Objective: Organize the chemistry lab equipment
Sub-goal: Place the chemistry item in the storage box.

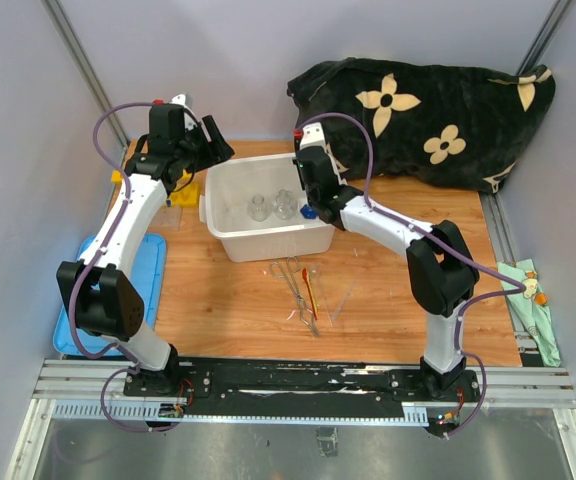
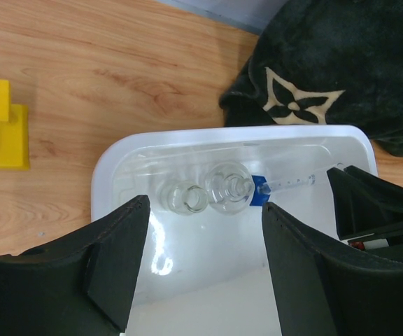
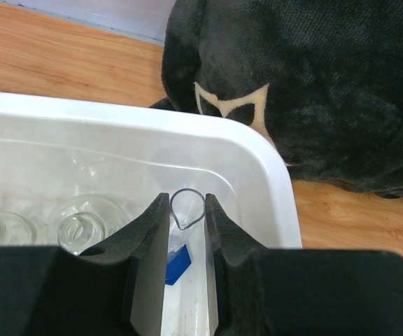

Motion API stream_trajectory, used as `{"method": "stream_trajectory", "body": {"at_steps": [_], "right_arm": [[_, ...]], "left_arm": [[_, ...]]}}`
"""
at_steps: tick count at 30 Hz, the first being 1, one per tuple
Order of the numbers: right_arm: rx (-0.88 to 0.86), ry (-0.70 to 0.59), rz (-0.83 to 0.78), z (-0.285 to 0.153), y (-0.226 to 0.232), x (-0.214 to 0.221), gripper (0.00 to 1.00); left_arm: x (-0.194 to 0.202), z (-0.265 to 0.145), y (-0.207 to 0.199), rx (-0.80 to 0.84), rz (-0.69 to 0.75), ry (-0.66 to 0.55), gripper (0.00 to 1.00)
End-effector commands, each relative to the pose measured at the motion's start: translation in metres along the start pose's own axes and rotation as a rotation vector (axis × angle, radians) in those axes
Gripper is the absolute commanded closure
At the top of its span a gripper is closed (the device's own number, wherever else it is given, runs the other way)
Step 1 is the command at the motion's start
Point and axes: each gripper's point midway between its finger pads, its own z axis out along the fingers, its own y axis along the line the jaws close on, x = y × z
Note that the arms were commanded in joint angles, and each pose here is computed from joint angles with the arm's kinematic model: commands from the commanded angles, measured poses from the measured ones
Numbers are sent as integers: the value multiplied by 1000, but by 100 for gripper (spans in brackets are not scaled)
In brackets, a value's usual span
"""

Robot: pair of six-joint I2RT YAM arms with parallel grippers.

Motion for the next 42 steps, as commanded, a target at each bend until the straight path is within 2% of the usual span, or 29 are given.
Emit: {"method": "stream_trajectory", "body": {"at_steps": [1,5,17,29,42], "right_arm": [[34,26,23,8,-6,16,87],[34,22,22,5,-8,13,77],[11,-3,28,-6,-7,-11,67],[20,-58,40,-22,-16,-41,64],[-2,-219,64,-82,-42,-124,64]], "left_arm": [[-7,-14,0,2,12,-24,30],[-7,-14,0,2,11,-26,30],[0,-10,2,4,9,-6,30],[0,-12,0,16,5,-10,30],[-7,-20,-6,34,10,-31,30]]}}
